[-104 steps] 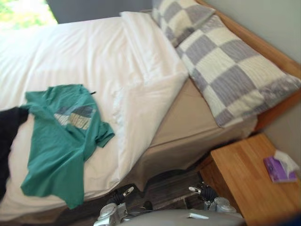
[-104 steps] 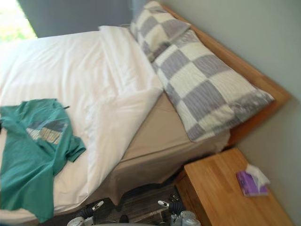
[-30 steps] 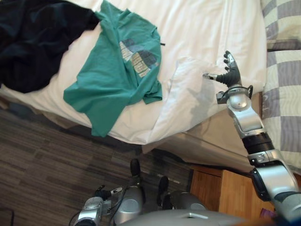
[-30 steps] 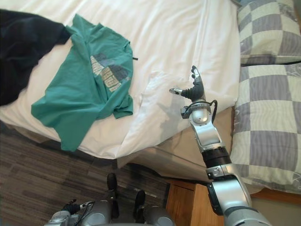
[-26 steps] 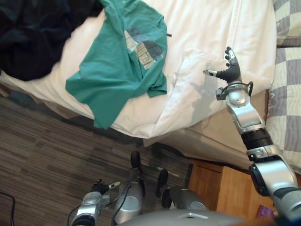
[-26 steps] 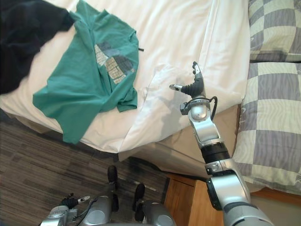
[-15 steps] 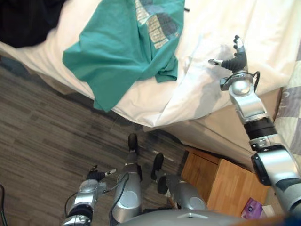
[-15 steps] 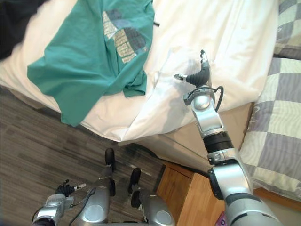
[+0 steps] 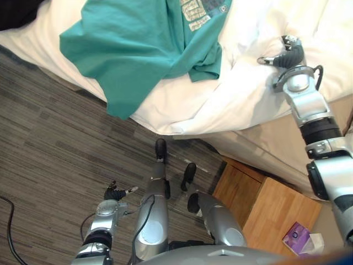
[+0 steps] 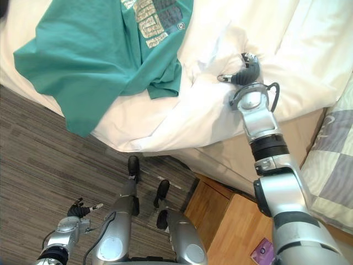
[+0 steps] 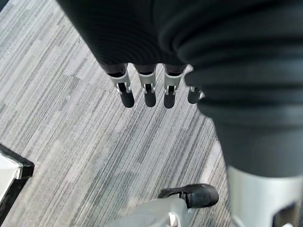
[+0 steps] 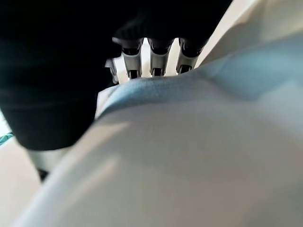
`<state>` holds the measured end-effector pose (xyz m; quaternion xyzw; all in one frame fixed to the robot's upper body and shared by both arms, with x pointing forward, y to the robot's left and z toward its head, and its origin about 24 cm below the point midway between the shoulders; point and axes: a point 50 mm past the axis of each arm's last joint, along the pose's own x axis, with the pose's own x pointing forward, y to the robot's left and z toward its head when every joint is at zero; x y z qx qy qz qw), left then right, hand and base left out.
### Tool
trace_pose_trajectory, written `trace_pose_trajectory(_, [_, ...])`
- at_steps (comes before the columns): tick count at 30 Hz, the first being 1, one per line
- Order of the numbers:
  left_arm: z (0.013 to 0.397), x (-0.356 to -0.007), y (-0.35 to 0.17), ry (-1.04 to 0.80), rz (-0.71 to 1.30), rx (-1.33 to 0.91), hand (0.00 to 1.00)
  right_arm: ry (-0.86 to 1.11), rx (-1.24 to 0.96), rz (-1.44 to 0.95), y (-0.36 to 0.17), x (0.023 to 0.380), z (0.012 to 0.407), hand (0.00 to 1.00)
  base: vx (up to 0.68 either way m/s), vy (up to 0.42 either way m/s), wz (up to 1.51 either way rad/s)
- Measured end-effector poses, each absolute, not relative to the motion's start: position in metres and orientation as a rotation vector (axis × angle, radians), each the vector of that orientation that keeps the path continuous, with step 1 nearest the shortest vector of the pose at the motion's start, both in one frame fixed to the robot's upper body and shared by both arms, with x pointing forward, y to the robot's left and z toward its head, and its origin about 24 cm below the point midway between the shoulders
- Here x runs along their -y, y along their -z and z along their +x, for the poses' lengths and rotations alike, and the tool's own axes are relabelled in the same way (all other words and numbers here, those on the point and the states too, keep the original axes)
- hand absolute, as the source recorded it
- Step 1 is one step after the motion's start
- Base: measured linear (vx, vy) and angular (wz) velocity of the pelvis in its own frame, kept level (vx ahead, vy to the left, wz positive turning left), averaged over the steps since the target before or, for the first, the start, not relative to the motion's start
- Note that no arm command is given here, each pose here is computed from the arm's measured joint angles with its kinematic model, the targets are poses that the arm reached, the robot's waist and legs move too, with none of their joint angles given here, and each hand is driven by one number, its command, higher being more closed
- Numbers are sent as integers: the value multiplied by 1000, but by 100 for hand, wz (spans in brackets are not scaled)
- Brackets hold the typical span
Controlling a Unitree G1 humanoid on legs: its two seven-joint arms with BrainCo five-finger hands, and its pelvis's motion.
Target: Tidy the bed and pick cloth on bed and put in laundry
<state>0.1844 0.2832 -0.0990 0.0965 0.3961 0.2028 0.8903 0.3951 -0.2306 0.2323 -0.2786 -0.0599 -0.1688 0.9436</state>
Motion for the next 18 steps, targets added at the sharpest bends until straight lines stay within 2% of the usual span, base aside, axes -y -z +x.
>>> trace_pose_trajectory(8, [188,-277,98,-410,211,-808,0,291,140,-303,-191,244,379,100,4,20,-9])
trace_pose_trajectory(13, [182,-269,101,-387,193,-829,0,335,158,51,-128,238,335,100,34,-3,-25])
trace_pose_trajectory(17, [172,-265,109,-381,122,-886,0,417,86,192,-76,234,299,100,34,-23,-27])
trace_pose_trajectory(18, [171,-260,111,-370,101,-899,0,442,49,206,-60,235,287,0,38,-24,-9])
